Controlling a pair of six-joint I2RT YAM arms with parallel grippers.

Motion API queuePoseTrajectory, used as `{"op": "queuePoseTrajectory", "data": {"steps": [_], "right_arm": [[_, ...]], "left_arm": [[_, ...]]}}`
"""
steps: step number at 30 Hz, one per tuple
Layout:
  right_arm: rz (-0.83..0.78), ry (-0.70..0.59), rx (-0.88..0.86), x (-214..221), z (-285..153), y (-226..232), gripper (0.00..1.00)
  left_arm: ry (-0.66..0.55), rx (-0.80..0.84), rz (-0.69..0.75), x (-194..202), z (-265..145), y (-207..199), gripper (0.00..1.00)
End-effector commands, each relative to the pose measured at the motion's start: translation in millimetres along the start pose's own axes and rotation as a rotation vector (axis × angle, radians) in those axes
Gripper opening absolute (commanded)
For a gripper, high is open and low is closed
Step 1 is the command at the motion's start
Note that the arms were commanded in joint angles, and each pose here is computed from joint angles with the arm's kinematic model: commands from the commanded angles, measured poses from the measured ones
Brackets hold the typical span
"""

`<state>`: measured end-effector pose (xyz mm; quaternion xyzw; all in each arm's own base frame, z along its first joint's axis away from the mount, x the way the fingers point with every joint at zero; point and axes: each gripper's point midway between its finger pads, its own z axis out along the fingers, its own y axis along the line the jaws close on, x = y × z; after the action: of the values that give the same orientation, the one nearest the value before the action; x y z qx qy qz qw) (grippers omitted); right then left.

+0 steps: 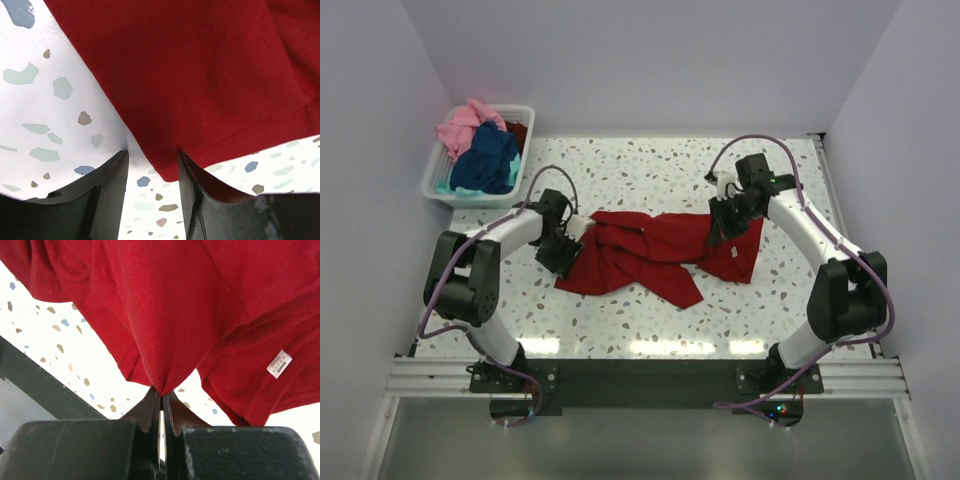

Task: Fold and stack the t-shirts
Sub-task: Flatten the tshirt out

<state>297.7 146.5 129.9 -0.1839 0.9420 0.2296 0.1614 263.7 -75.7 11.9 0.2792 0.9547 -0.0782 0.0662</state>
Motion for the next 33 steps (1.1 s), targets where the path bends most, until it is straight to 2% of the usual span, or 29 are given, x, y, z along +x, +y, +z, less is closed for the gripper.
{"op": "queuePoseTrajectory", "data": {"steps": [1,5,11,14,15,17,18,20,23,27,30,33], "right_arm": [[-0.041,-0.073,0.011,-17.3,-19.1,5.7,0.00],[-0.050,-0.074,0.024,-17.4,-21.7,3.8,0.00],[-0.060,-0.077,0.036,-15.8,-24.4,1.9,0.00],[-0.057,-0.087,0.045,-16.5,-27.3,-1.0,0.00],[-0.056,-0.096,0.046,-18.3,-29.3,-1.6,0.00],[-0.046,-0.109,0.055,-21.0,-33.3,-5.7,0.00],[-0.044,-0.125,0.061,-25.0,-38.8,-7.5,0.00],[-0.036,-0.141,0.078,-28.8,-47.9,-16.8,0.00],[-0.033,-0.177,0.114,-41.2,-67.4,-34.5,0.00],[-0.040,-0.270,0.175,-75.4,-105.9,-57.3,0.00],[-0.027,-0.341,0.222,-99.7,-138.8,-74.8,0.00],[-0.028,-0.413,0.268,-115.1,-175.4,-82.2,0.00]], "left_arm": [[0.110,-0.048,0.002,22.8,16.1,-5.9,0.49],[0.168,-0.100,0.041,28.3,18.1,-10.8,0.50],[0.281,-0.087,0.065,50.8,29.5,-12.3,0.48],[0.283,-0.059,0.067,50.3,33.0,-16.2,0.36],[0.274,-0.054,0.065,47.3,34.5,-16.8,0.26],[0.266,-0.053,0.063,44.3,37.2,-16.0,0.15],[0.253,-0.064,0.062,40.7,37.7,-13.0,0.06],[0.205,-0.090,0.037,26.0,32.0,0.2,0.00],[0.081,-0.143,-0.036,-14.7,7.4,36.5,0.00],[-0.145,-0.298,-0.045,-95.6,-66.0,93.1,0.00],[-0.294,-0.410,0.011,-134.9,-122.8,110.1,0.00],[-0.415,-0.483,0.057,-149.1,-170.8,111.1,0.00]]}}
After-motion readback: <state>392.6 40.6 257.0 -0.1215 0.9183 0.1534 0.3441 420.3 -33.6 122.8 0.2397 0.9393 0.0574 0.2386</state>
